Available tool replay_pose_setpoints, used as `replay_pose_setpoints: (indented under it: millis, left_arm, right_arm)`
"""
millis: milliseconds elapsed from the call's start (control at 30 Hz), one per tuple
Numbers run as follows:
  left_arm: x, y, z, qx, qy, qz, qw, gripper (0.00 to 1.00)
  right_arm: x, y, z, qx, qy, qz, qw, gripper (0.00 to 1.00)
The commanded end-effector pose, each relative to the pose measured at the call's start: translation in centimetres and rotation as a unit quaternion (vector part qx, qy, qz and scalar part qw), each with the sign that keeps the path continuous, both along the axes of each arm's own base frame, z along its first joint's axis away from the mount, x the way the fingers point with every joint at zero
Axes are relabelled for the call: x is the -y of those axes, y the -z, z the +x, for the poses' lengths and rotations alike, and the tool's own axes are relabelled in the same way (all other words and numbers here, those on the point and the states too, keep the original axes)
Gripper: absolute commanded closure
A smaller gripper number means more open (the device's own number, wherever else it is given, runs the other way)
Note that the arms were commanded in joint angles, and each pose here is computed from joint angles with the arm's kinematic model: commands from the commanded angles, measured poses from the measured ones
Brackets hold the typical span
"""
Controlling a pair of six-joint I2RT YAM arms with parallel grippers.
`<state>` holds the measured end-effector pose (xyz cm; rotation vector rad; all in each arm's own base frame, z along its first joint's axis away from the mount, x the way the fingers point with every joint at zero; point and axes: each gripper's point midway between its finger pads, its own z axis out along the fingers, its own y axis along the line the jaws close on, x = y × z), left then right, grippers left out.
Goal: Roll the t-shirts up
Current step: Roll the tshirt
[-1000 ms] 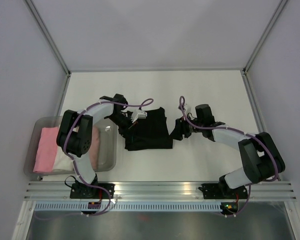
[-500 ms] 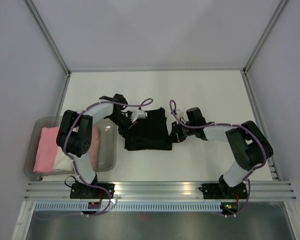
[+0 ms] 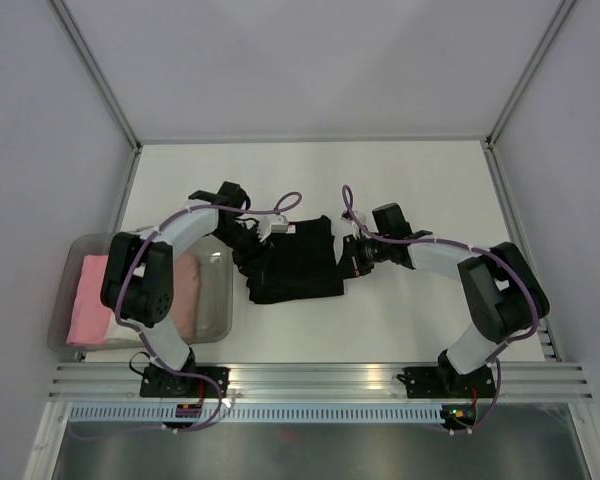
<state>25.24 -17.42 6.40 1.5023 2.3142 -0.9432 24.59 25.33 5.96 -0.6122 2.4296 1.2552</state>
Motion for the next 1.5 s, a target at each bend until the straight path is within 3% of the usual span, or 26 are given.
replay_pose_setpoints:
  millis: [0, 33, 100, 333, 400, 500, 633, 733, 833, 900, 933, 967, 1100, 1233, 1333, 1467]
  left_arm:
    - [-0.1, -2.5, 1.4, 0.057, 0.002, -0.012, 0.998, 0.41]
    - [0.0, -3.2, 1.7, 0.074, 0.007, -0.018, 0.997, 0.39]
    - [0.1, -3.6, 1.9, 0.087, 0.015, -0.02, 0.996, 0.2]
    - [-1.9, 0.3, 0.0, 0.079, 0.054, 0.056, 0.994, 0.19]
    - [-2.0, 1.1, 1.2, 0.098, 0.04, 0.068, 0.992, 0.2]
    - [-2.4, 2.2, 3.1, 0.12, 0.013, 0.094, 0.988, 0.3]
    - [-2.3, 2.8, 4.2, 0.115, -0.002, 0.102, 0.988, 0.65]
    - [-2.2, 3.2, 4.0, 0.108, 0.003, 0.099, 0.989, 0.78]
    - [-2.2, 3.8, 3.5, 0.103, 0.014, 0.1, 0.99, 0.79]
    - [-2.2, 4.1, 3.4, 0.102, 0.019, 0.107, 0.989, 0.75]
    - [-2.2, 4.1, 3.4, 0.1, 0.016, 0.108, 0.989, 0.72]
    - [-2.0, 3.9, 3.6, 0.1, 0.013, 0.106, 0.989, 0.7]
    - [-1.9, 3.3, 4.1, 0.111, 0.009, 0.103, 0.988, 0.66]
    - [-1.8, 3.1, 4.0, 0.111, 0.011, 0.101, 0.989, 0.6]
    - [-1.8, 2.8, 4.1, 0.111, 0.008, 0.1, 0.989, 0.54]
    - [-1.6, 2.2, 4.5, 0.116, 0.002, 0.098, 0.988, 0.48]
  right_arm:
    - [-1.3, -0.8, 2.1, -0.012, 0.004, 0.015, 1.0, 1.0]
    - [-1.6, -1.2, 2.6, -0.009, 0.005, 0.019, 1.0, 1.0]
    - [-2.0, -1.3, 3.2, -0.017, 0.014, 0.026, 0.999, 1.0]
    - [-1.9, 0.3, 3.5, -0.046, 0.046, 0.015, 0.998, 1.0]
    - [-2.2, 0.5, 3.9, -0.045, 0.056, 0.026, 0.997, 1.0]
    - [-2.4, 1.0, 4.1, -0.056, 0.07, 0.032, 0.995, 1.0]
    - [-1.9, 1.8, 4.5, -0.056, 0.093, 0.017, 0.994, 1.0]
    - [-1.5, 2.5, 4.5, -0.068, 0.107, 0.007, 0.992, 0.99]
    - [-1.2, 3.3, 4.5, -0.086, 0.126, -0.004, 0.988, 0.89]
    - [-0.9, 3.6, 4.7, -0.085, 0.139, -0.014, 0.987, 0.7]
    - [-0.8, 3.5, 4.7, -0.081, 0.139, -0.015, 0.987, 0.66]
    - [-0.7, 2.8, 5.0, -0.061, 0.141, -0.016, 0.988, 0.6]
    - [1.3, 1.0, 5.8, 0.025, 0.149, -0.058, 0.987, 0.56]
    - [3.3, -2.6, 6.6, 0.178, 0.133, -0.099, 0.97, 0.55]
    - [0.5, -5.1, 3.2, 0.296, 0.024, -0.084, 0.951, 0.55]
    - [-2.7, -4.8, -1.0, 0.381, -0.09, -0.053, 0.919, 0.51]
